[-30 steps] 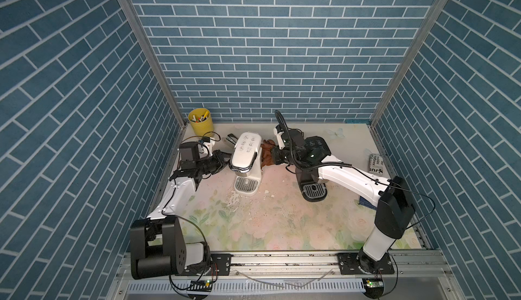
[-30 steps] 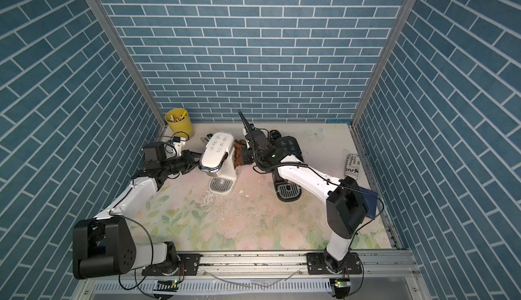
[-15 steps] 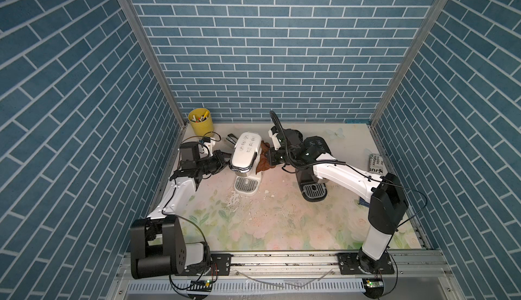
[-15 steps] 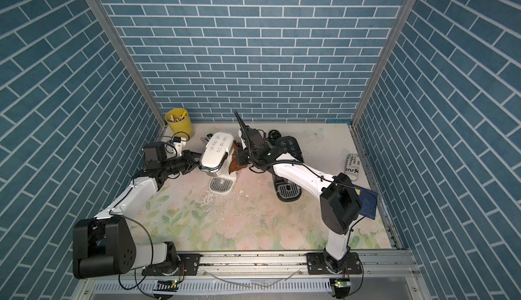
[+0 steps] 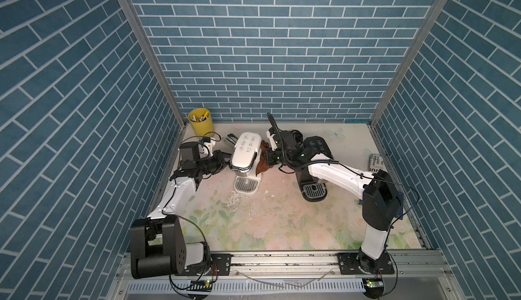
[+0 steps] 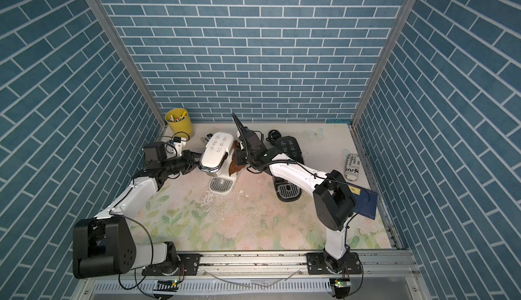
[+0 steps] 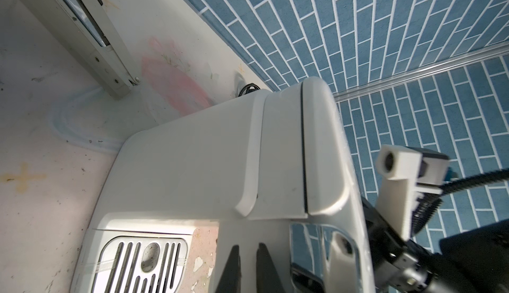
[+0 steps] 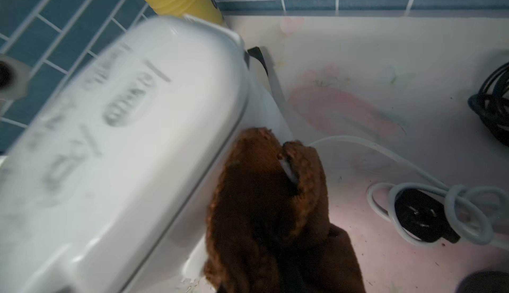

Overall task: Wipe the surface of a coffee machine
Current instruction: Wipe the dirt from the surface of the coffee machine.

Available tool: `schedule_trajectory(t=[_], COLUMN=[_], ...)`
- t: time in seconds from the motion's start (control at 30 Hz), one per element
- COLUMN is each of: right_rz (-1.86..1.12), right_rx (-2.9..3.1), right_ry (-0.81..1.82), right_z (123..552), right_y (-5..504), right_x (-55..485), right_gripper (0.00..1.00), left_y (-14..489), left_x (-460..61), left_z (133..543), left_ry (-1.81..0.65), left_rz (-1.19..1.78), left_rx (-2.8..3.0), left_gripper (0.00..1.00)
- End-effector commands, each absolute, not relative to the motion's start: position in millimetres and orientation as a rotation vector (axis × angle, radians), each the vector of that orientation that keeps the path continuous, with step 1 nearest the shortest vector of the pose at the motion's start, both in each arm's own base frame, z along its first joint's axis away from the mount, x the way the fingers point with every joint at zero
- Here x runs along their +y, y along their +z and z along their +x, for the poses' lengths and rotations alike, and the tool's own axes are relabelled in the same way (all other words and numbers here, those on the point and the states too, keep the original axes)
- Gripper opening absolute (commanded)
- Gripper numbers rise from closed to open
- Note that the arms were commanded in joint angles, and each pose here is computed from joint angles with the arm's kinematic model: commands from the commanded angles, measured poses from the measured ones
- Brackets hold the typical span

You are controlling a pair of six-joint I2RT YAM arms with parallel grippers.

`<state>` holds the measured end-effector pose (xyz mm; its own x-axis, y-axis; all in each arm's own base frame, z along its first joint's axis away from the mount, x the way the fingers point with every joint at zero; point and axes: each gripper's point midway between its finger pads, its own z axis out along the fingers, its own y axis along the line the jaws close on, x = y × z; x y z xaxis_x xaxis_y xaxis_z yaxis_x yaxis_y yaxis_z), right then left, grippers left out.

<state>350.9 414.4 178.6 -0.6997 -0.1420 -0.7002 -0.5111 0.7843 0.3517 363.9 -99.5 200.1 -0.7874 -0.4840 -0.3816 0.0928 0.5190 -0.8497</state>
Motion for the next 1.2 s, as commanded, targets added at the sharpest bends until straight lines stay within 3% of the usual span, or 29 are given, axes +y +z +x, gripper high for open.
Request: schedule_trajectory(t=[0.0,0.3,0.53,0.63,0.97,1.17], right_rz=[-0.448,-0.465,-0.451,-0.436,-0.404,-0.392], right_rx=[2.357,2.395,2.255,2.232,2.452,2.499], right_ry=[0.704,0.722,0.768,0.797,0.745,0.790], right_z=[350,361,365,363,356,350], right_y=[147,133,204,212,111,96], right_x=[419,429,424,424,426,431], right_gripper=[0.00,0.00,0.00,0.00,0.00,0.00], left_y=[197,198,198,198,196,196], left_x=[-104,-105,-106,-106,-106,-107], left_z=[361,361,361,361,361,362], left_ry=[-1.279,-1.282,-1.283,-1.284,-1.286,-1.287], left_rz=[-0.297,-0.289,-0.289,-0.290,-0.293,-0.292], left_rx=[2.164,2.164,2.164,2.164,2.168,2.169], left_gripper=[0.14,0.14,0.14,0.14,0.14,0.14])
